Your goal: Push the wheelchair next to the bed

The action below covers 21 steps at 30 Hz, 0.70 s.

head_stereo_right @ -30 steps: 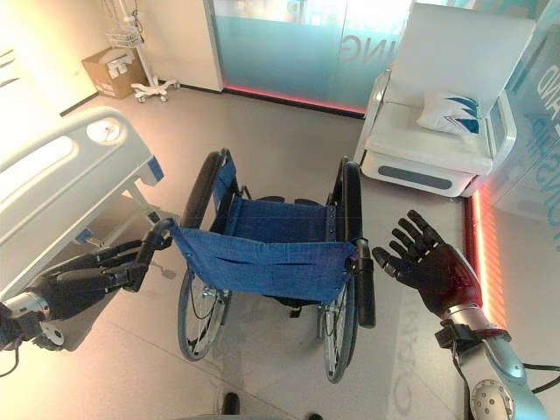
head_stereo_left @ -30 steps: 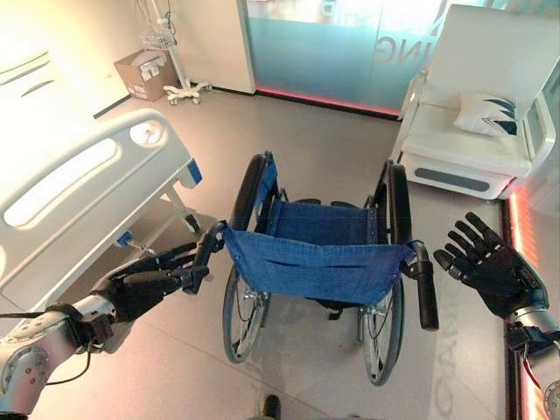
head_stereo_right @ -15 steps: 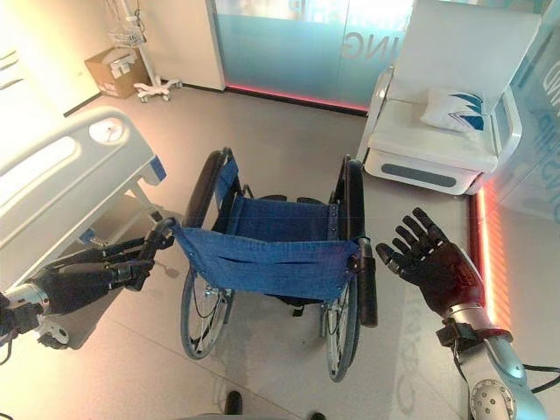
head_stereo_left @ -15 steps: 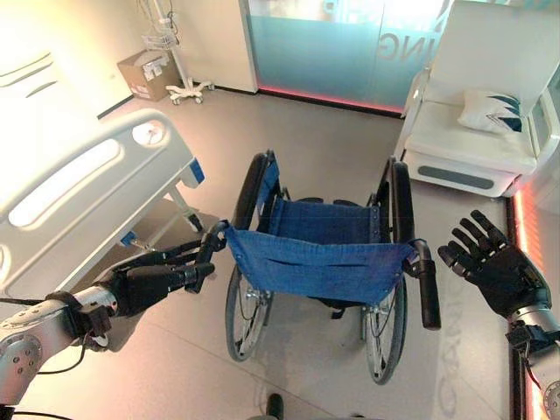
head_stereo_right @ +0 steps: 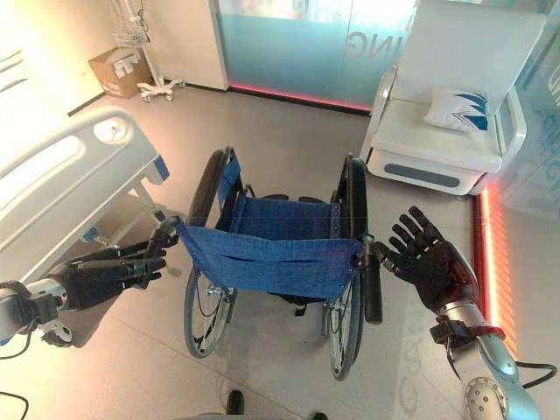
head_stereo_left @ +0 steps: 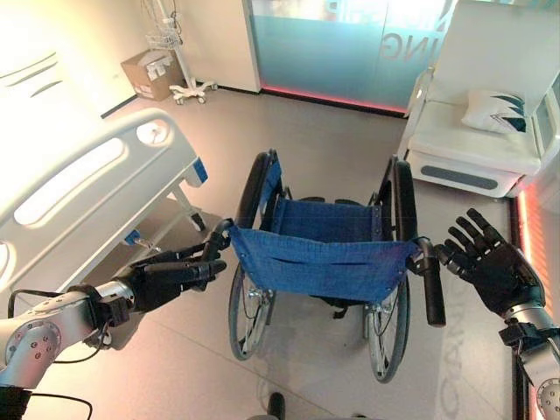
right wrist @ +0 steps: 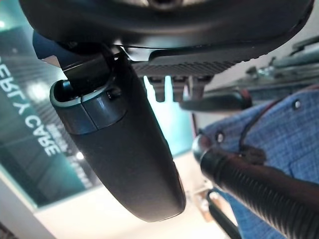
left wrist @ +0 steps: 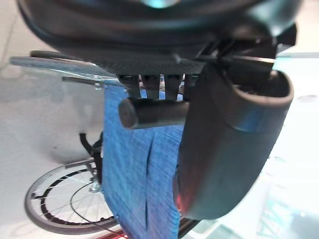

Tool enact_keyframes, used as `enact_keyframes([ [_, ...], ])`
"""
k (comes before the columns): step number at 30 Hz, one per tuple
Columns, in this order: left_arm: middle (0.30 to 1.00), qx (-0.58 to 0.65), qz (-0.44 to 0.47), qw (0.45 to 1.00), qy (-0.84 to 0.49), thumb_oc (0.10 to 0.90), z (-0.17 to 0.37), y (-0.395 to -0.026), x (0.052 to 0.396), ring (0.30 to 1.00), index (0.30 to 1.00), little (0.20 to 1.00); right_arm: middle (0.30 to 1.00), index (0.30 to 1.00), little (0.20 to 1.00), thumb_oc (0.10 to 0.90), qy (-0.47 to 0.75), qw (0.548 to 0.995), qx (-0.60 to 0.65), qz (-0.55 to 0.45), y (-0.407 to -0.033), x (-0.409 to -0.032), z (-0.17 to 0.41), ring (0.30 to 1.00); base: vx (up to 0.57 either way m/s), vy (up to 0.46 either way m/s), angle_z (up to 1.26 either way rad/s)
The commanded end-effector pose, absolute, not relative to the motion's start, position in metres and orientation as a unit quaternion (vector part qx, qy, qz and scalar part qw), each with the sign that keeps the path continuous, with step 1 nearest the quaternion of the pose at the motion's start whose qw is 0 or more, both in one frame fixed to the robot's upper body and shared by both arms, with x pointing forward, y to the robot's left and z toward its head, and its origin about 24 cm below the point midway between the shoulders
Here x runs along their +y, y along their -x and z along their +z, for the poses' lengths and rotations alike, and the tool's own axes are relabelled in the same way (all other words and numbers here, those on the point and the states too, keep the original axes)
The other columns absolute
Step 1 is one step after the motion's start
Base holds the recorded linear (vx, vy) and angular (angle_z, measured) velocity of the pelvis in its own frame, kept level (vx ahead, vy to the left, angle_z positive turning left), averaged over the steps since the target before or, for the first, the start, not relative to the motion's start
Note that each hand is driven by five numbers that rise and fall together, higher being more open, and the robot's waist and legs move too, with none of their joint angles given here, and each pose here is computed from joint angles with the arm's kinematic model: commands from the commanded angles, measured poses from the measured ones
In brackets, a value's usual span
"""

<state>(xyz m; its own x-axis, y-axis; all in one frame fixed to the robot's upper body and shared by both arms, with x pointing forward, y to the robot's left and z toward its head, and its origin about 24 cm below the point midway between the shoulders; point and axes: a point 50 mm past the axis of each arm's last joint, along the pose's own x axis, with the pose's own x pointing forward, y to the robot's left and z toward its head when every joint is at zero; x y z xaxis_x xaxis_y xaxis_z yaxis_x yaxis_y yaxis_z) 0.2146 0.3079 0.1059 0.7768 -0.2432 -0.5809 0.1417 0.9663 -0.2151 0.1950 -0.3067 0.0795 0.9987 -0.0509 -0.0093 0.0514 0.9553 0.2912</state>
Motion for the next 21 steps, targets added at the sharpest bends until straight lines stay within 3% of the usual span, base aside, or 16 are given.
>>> enact_keyframes([
  [1, 0.9, 0.315, -0.12, 0.933, 0.126, 0.8, 0.11, -0.226, 0.297, 0.9, 0.9, 0.9, 0.9, 0.9, 0.9, 0.8, -0.115, 0.98, -0.157, 0.03, -0.214, -0.303, 0.151, 0.9, 0.03, -0.012, -0.03],
  [6, 0.9, 0.322, -0.11, 0.927, 0.16, 0.8, 0.104, -0.226, 0.294, 0.9, 0.9, 0.9, 0.9, 0.9, 0.9, 0.8, -0.116, 0.981, -0.15, 0.031, -0.214, -0.301, 0.149, 0.9, 0.03, 0.0, -0.05],
  [9, 0.3, 0.315, -0.124, 0.926, 0.168, 0.4, 0.103, -0.228, 0.288, 0.3, 0.3, 0.3, 0.9, 0.9, 0.9, 0.8, -0.119, 0.981, -0.148, 0.031, -0.214, -0.301, 0.147, 0.9, 0.02, -0.004, -0.04],
  [21, 0.3, 0.279, -0.135, 0.936, 0.168, 0.4, 0.113, -0.236, 0.27, 0.3, 0.3, 0.3, 0.9, 0.9, 0.9, 0.8, -0.064, 0.988, -0.128, 0.051, -0.219, -0.291, 0.153, 0.9, 0.01, -0.004, -0.02],
])
